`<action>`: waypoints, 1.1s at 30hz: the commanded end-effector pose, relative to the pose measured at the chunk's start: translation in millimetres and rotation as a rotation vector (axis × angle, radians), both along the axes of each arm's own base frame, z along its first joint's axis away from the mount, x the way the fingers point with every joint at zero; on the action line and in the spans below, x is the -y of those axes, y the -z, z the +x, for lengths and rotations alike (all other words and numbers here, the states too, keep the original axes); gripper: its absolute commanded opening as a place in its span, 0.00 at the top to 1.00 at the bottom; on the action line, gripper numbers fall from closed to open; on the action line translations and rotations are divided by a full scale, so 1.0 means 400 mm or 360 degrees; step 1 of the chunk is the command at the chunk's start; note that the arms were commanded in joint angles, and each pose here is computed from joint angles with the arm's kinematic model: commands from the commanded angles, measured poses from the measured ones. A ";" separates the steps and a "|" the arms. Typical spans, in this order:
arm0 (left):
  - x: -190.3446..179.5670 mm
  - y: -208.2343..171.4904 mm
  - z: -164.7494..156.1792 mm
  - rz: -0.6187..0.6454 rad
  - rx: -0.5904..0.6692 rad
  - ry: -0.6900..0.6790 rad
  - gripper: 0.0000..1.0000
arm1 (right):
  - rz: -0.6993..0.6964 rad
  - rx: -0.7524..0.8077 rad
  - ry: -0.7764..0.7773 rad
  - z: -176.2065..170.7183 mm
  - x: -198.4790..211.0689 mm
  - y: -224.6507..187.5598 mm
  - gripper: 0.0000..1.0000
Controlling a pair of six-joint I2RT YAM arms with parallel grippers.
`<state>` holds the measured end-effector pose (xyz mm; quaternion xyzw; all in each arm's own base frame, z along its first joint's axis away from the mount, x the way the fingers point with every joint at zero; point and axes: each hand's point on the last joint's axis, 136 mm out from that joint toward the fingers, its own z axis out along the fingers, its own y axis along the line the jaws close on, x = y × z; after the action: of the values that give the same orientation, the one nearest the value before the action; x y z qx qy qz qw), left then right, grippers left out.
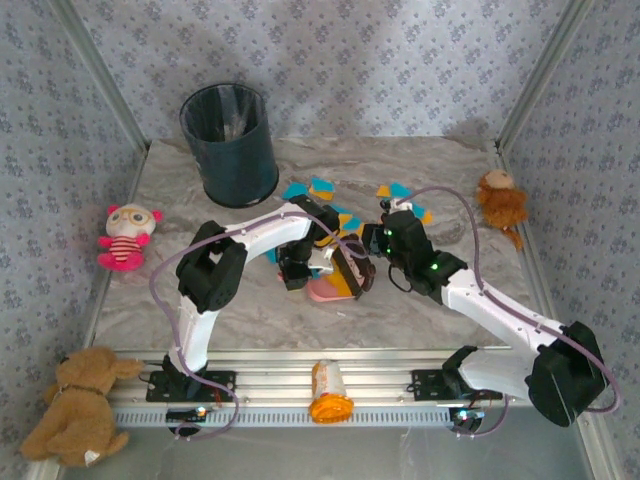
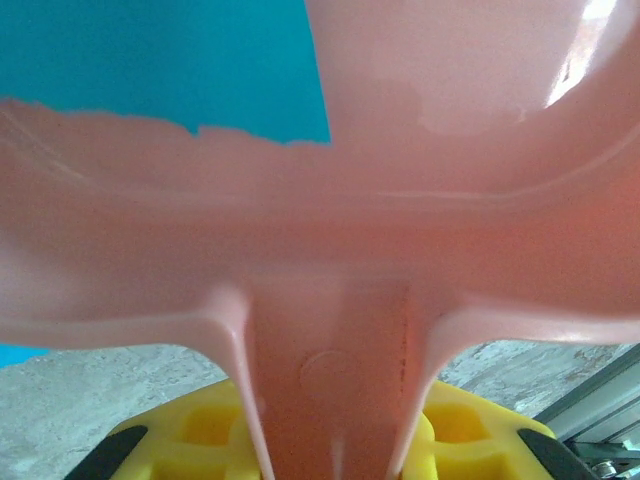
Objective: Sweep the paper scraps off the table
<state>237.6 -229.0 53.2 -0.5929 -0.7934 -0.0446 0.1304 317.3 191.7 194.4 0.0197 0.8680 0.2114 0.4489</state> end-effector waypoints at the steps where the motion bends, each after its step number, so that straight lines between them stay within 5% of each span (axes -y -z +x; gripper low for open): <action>1: -0.004 0.012 -0.008 0.0012 -0.0027 -0.0015 1.00 | 0.0174 0.0056 -0.0057 0.002 -0.021 -0.051 1.00; 18: -0.006 0.017 -0.008 0.0003 -0.0018 -0.0019 1.00 | -0.0066 0.0063 0.0304 -0.002 0.130 -0.042 1.00; 33: -0.007 0.025 -0.001 -0.0007 0.0017 -0.0030 1.00 | -0.0010 -0.0053 0.0068 0.015 0.022 0.013 1.00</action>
<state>241.5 -232.9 44.3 -0.5937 -0.7952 -0.0423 0.1156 322.6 169.5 184.1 0.0541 0.8761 0.1769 0.4452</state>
